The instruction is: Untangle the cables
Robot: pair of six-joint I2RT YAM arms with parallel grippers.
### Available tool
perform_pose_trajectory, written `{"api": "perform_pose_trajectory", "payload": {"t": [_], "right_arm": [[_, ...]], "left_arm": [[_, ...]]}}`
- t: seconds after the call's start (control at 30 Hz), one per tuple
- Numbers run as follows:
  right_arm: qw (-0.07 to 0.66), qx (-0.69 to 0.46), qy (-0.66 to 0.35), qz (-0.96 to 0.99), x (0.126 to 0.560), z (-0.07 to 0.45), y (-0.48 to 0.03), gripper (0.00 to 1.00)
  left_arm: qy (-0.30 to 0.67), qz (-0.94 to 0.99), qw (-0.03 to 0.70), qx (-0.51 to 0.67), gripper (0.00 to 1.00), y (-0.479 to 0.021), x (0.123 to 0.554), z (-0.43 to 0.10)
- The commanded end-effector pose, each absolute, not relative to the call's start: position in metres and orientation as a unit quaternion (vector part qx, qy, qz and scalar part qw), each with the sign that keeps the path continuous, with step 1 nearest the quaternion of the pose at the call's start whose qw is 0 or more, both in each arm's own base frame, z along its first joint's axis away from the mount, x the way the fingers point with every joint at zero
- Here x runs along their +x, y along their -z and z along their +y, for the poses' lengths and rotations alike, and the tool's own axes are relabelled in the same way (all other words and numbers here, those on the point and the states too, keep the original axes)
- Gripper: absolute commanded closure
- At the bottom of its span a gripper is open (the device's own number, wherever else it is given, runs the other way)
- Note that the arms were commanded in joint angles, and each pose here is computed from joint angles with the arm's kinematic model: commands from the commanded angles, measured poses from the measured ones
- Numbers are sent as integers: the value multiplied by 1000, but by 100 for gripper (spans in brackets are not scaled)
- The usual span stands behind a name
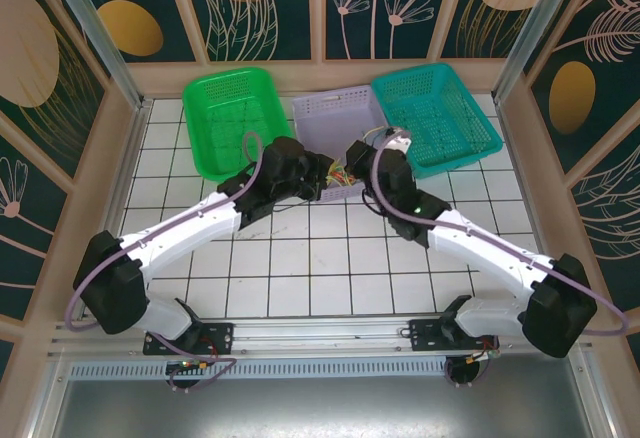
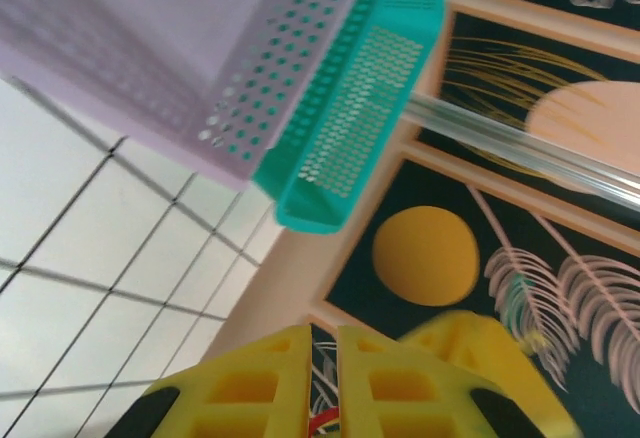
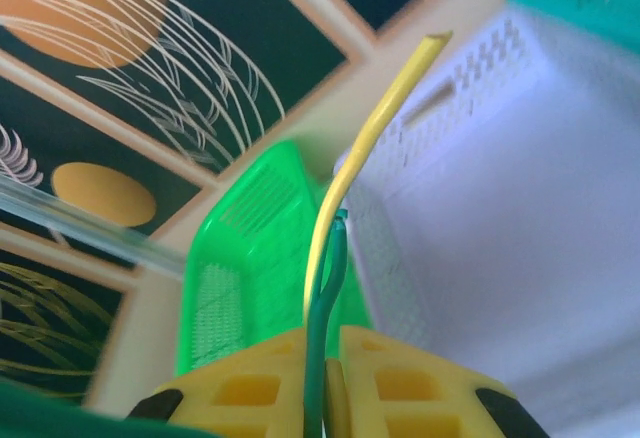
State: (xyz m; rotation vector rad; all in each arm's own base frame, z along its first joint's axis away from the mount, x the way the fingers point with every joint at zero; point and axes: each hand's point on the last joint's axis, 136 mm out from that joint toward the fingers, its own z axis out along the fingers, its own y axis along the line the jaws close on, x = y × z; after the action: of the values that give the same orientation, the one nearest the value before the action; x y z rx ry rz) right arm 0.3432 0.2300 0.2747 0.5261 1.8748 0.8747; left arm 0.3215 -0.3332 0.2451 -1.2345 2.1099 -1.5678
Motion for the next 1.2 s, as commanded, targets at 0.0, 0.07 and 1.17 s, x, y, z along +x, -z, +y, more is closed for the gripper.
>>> {"api": "perform_pose_trajectory", "payload": {"t": [0.0,0.07,1.17], "right_arm": [[359,412,-425,722,363,181,-270,100],[261,479,-468,695,363,181,-250,100],[435,186,-327,818,290,160,-323,12]], "left_arm": [[627,635,206,-402,100,-309,334,-311],[666,594,260,-369,100,-327,336,-302],[574,704,346,-234,100,-309,324,-312]]}}
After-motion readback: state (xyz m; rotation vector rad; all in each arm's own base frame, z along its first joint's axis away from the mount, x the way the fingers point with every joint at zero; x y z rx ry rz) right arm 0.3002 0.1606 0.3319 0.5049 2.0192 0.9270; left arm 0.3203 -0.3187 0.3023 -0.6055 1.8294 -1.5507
